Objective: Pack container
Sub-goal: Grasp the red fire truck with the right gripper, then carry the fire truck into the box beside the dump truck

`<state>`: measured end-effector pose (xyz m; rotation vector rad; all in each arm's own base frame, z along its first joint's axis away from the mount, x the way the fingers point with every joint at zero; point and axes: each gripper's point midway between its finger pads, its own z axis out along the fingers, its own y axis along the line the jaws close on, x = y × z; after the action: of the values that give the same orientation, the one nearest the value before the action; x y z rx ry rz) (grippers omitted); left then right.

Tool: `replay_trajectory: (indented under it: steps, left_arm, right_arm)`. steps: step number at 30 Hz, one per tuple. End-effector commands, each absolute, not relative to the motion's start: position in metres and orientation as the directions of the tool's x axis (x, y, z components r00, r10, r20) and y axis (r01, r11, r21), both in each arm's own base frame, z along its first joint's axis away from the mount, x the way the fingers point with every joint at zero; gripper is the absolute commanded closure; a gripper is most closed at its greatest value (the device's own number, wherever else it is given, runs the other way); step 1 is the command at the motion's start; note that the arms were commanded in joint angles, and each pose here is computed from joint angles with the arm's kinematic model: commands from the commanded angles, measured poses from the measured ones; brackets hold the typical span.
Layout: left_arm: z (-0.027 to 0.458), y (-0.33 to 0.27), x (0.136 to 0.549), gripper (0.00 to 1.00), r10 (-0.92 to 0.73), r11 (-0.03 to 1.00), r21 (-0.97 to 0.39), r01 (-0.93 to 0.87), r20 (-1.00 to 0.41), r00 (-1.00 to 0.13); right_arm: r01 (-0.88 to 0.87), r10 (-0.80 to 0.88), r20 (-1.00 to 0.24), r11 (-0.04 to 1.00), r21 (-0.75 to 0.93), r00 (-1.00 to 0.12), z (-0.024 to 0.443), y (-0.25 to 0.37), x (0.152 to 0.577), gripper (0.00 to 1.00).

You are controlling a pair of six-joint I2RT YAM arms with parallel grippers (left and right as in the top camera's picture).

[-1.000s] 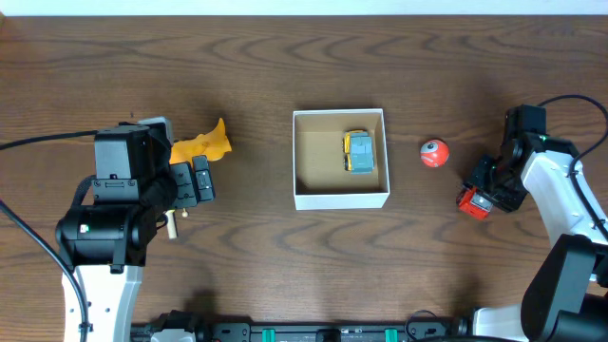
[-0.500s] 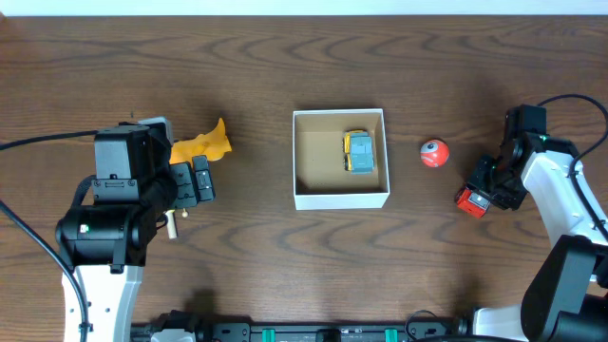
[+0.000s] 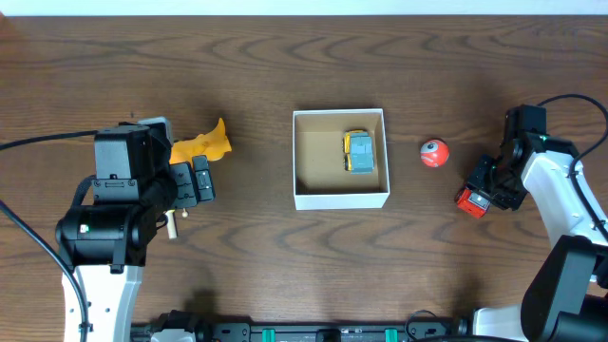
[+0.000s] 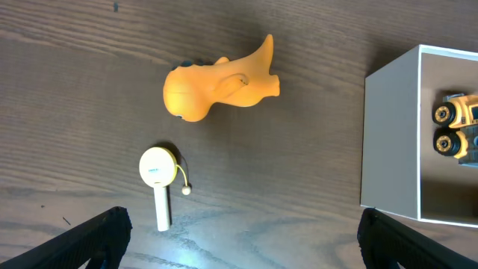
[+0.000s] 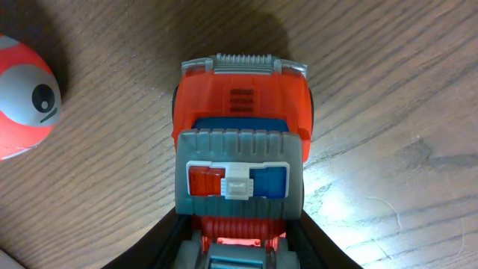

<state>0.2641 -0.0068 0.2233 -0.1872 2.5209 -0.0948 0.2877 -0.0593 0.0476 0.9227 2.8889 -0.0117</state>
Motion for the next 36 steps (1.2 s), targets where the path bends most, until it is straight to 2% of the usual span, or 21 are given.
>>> replay_trajectory:
  steps: [1,8,13,19,25,30,36]
  left_arm:
    - [0.224,-0.006,0.264,0.02,-0.161,0.987,-0.111,-0.119,-0.566,-0.808]
    - [0.224,-0.006,0.264,0.02,-0.161,0.987,-0.111,-0.119,-0.566,-0.808]
    - [0.224,-0.006,0.264,0.02,-0.161,0.987,-0.111,-0.119,-0.566,-0.808]
    - [0.224,-0.006,0.264,0.02,-0.161,0.987,-0.111,-0.119,-0.566,-0.808]
    - [0.224,-0.006,0.264,0.02,-0.161,0.987,-0.111,-0.119,-0.566,-0.808]
    - [0.224,-0.006,0.264,0.02,-0.161,0.987,-0.111,-0.119,-0.566,-0.808]
    - [0.224,-0.006,0.264,0.02,-0.161,0.987,-0.111,-0.119,-0.566,-0.808]
  right_arm:
    - [0.563,0.563,-0.137,0.825,0.037,-0.815,0.058,-0.057,0.29,0.99]
    - [0.486,0.49,-0.282,0.87,0.087,-0.825,0.103,-0.045,0.302,0.99]
    - [0.375,0.394,-0.388,0.918,0.127,-0.833,0.145,-0.015,0.307,0.99]
    - [0.113,0.195,-0.549,0.977,0.18,-0.812,0.209,0.06,0.318,0.99]
    - [-0.131,0.029,-0.679,0.974,0.183,-0.734,0.253,0.143,0.318,0.99]
    - [-0.144,0.031,-0.709,0.972,0.185,-0.704,0.253,0.18,0.318,0.99]
    - [-0.08,0.053,-0.668,0.982,0.168,-0.743,0.216,0.208,0.327,0.99]
